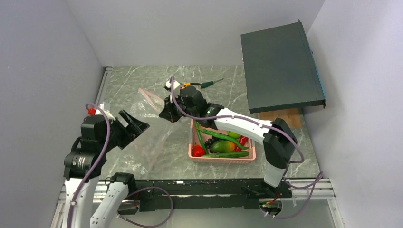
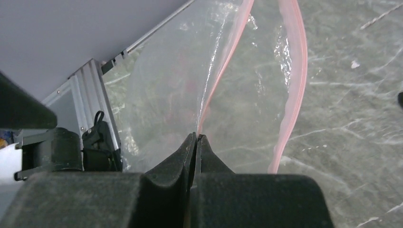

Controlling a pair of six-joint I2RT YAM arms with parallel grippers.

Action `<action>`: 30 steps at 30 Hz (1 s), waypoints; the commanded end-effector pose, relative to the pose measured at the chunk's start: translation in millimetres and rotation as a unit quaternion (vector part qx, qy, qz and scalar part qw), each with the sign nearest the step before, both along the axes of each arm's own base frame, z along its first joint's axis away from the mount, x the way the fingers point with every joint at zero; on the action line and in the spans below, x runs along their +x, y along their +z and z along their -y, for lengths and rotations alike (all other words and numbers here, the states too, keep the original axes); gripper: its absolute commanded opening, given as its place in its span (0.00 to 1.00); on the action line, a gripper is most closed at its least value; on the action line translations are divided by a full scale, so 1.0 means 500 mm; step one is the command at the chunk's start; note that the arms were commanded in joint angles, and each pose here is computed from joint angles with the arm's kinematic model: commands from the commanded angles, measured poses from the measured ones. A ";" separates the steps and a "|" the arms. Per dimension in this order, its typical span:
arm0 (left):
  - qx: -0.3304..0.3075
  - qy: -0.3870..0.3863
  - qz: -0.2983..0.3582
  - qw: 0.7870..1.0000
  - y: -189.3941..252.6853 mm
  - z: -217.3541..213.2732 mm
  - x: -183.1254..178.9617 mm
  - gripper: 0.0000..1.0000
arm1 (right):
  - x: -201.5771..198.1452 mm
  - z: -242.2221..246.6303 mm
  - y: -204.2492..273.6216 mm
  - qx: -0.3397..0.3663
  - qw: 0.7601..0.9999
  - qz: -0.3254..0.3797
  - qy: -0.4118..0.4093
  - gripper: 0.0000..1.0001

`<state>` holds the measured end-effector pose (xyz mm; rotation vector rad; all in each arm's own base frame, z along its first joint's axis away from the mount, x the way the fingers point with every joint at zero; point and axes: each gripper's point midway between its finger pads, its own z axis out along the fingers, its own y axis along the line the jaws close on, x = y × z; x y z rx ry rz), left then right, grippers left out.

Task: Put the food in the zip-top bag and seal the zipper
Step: Pick up the zipper food storage bag at the center of the board.

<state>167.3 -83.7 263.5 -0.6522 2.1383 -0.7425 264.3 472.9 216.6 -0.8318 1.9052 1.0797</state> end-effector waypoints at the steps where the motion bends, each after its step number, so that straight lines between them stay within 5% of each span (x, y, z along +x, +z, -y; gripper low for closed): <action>1: -0.048 -0.017 0.020 0.998 0.069 0.034 0.047 0.83 | -0.012 0.007 0.066 0.043 0.994 0.102 0.003 0.00; 13: -0.092 0.001 -0.010 0.996 0.074 0.050 0.091 0.64 | -0.107 0.020 0.140 0.052 0.977 0.207 -0.012 0.00; 30: 0.030 0.014 -0.062 0.998 0.027 0.022 0.093 0.54 | -0.148 -0.010 0.189 0.037 0.962 0.268 -0.038 0.00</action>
